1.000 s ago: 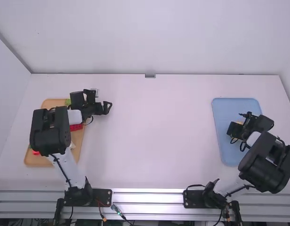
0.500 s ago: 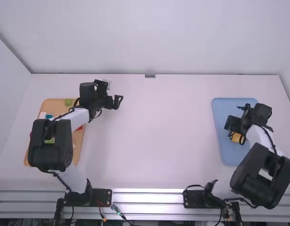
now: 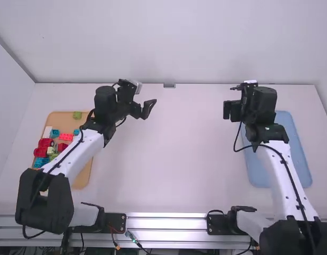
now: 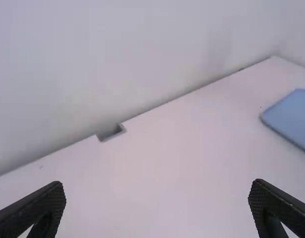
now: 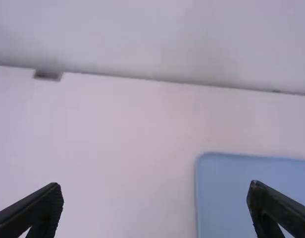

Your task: Assemble lego blocks to make yellow taxi

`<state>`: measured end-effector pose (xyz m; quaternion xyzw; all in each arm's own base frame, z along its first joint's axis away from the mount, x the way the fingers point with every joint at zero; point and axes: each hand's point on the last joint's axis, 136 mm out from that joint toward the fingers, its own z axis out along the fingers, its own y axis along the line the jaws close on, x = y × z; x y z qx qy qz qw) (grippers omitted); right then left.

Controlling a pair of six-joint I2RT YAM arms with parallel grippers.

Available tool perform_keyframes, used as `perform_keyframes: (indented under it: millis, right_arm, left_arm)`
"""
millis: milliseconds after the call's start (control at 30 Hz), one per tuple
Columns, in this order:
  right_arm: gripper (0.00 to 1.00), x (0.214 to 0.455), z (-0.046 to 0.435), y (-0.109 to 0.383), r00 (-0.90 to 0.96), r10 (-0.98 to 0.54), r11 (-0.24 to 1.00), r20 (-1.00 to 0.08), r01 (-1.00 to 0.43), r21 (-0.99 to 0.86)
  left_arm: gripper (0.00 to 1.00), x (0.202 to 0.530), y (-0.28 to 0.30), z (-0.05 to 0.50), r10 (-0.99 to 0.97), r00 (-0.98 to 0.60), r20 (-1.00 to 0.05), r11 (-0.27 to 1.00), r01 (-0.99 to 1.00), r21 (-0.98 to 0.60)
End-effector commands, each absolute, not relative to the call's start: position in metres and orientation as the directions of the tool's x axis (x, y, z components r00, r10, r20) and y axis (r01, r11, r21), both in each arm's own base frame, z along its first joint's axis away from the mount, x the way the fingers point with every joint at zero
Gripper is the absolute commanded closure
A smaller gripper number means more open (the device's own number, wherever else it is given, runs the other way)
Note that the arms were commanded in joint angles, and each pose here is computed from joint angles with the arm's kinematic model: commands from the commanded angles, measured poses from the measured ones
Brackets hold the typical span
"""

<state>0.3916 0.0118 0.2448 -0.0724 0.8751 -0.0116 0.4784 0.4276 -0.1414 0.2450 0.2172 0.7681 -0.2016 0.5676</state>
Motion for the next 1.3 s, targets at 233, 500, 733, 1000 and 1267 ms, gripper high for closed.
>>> perform_keyframes:
  millis: [233,500,733,1000,1267]
  right_arm:
    - [0.13,0.377,0.266,0.003,-0.433,-0.020,1.000,-0.901,-0.023,-0.011]
    - [0.26,0.360,0.279,0.003,-0.316,0.000,1.000,-0.949,-0.015,0.005]
    - [0.40,0.335,0.271,0.003,-0.255,0.000,1.000,-0.967,-0.015,0.004]
    - [0.60,0.299,0.232,0.003,-0.255,0.000,1.000,-0.967,-0.015,0.004]
    - [0.78,0.274,0.192,0.003,-0.255,0.000,1.000,-0.967,-0.015,0.004]
  left_arm:
    - [0.13,0.409,-0.073,0.212,0.016,-0.404,-0.915,0.933,0.336,-0.132]
    - [0.26,0.371,-0.035,0.171,0.000,-0.517,-0.856,0.979,0.174,-0.105]
    - [0.40,0.334,-0.011,0.144,0.000,-0.555,-0.832,0.998,0.053,-0.035]
    - [0.60,0.292,0.000,0.112,0.000,-0.555,-0.832,1.000,0.000,0.000]
    - [0.78,0.260,0.000,0.077,0.000,-0.555,-0.832,1.000,0.000,0.000]
